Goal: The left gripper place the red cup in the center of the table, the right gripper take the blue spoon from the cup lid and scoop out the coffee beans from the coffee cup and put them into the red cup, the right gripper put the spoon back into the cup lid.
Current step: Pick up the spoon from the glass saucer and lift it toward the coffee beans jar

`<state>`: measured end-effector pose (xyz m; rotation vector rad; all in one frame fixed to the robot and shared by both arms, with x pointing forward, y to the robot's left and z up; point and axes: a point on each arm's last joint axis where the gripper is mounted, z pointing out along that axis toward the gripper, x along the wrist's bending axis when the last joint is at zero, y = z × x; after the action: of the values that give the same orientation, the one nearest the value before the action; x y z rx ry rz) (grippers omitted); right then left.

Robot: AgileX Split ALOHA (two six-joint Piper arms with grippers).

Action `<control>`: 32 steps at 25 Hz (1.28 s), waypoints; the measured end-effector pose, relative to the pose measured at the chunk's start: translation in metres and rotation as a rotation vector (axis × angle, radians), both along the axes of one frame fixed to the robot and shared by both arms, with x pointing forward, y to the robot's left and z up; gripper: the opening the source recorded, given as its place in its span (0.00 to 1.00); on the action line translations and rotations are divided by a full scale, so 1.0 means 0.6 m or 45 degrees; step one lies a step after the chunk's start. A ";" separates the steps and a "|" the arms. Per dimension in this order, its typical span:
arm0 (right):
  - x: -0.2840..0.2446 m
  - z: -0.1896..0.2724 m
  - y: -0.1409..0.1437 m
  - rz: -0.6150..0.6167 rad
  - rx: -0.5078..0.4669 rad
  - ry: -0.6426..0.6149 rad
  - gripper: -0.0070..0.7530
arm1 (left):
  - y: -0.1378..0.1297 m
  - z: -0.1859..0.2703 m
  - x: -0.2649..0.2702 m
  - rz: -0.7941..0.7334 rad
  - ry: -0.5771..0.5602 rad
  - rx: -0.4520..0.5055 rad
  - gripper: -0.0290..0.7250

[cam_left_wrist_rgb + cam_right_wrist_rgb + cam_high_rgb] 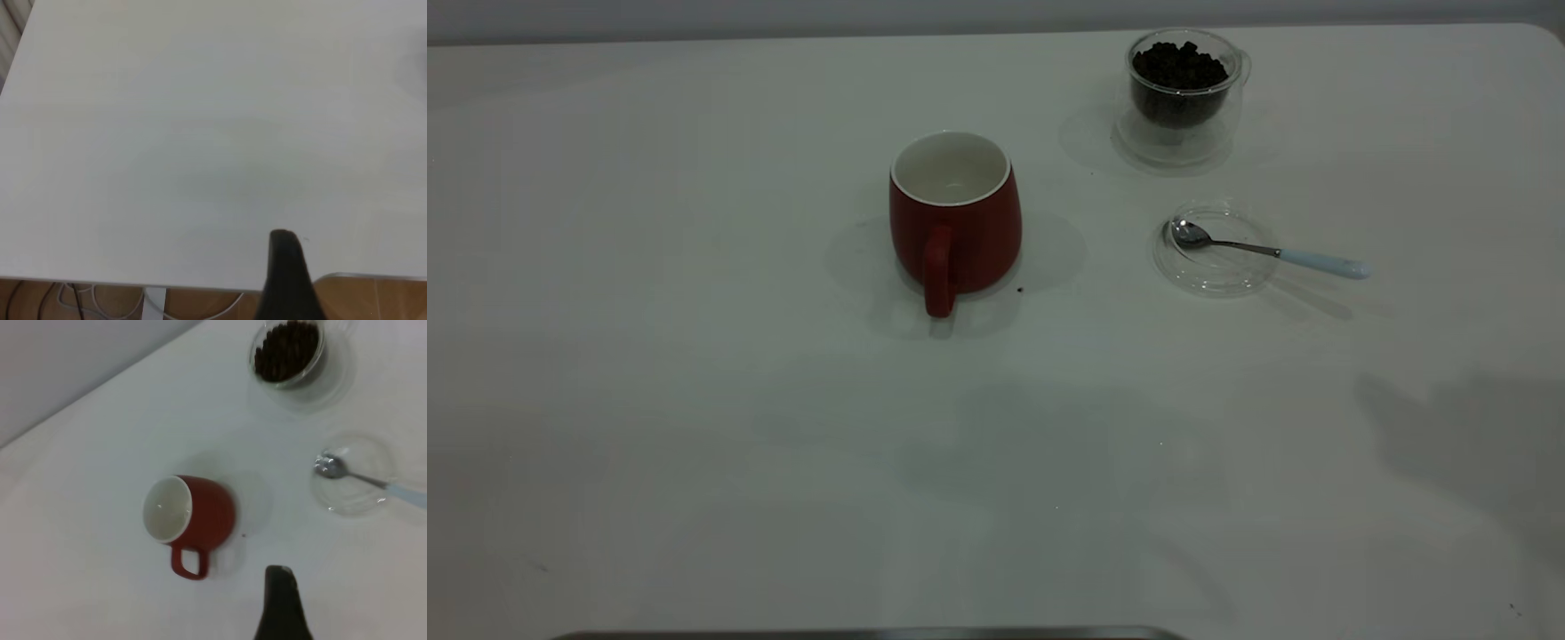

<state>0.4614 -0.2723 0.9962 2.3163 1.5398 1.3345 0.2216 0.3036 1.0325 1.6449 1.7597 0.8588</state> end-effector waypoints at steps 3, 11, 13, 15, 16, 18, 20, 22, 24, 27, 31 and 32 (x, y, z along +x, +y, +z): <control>0.035 -0.053 0.002 -0.031 0.094 0.100 0.78 | 0.000 0.000 0.000 0.003 0.000 -0.004 0.82; 0.075 -0.203 0.007 -0.065 0.219 0.439 0.78 | 0.000 0.000 0.000 0.002 0.000 -0.003 0.82; 0.079 -0.232 0.010 -0.054 0.243 0.511 0.78 | 0.000 0.000 0.000 0.002 0.000 -0.003 0.82; 0.085 -0.254 0.012 -0.041 0.268 0.557 0.78 | 0.000 0.000 0.000 0.002 0.000 -0.003 0.82; 0.088 -0.265 0.013 -0.036 0.279 0.578 0.78 | 0.000 0.000 0.000 0.002 0.000 -0.003 0.82; 0.095 -0.282 0.014 -0.030 0.294 0.606 0.78 | 0.000 0.000 0.000 0.002 0.000 -0.003 0.82; 0.104 -0.295 0.015 -0.028 0.298 0.620 0.77 | 0.000 0.000 0.000 0.002 0.000 -0.003 0.82; 0.112 -0.302 0.014 -0.025 0.299 0.621 0.76 | 0.000 0.000 0.000 0.002 0.000 -0.003 0.82; 0.118 -0.309 0.014 -0.025 0.302 0.623 0.76 | 0.000 0.000 0.000 0.002 0.000 -0.003 0.82; 0.129 -0.321 0.014 -0.019 0.298 0.625 0.76 | 0.000 0.000 0.000 0.002 0.000 -0.003 0.82; 0.139 -0.341 0.013 -0.014 0.300 0.641 0.76 | 0.000 0.000 0.000 0.002 0.000 -0.003 0.82; 0.142 -0.345 0.012 -0.013 0.301 0.642 0.76 | 0.000 0.000 0.000 0.002 0.000 -0.002 0.82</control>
<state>0.5464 -0.2649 0.7890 2.9796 1.5434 1.0243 0.2216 0.3036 1.0325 1.6428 1.7611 0.8579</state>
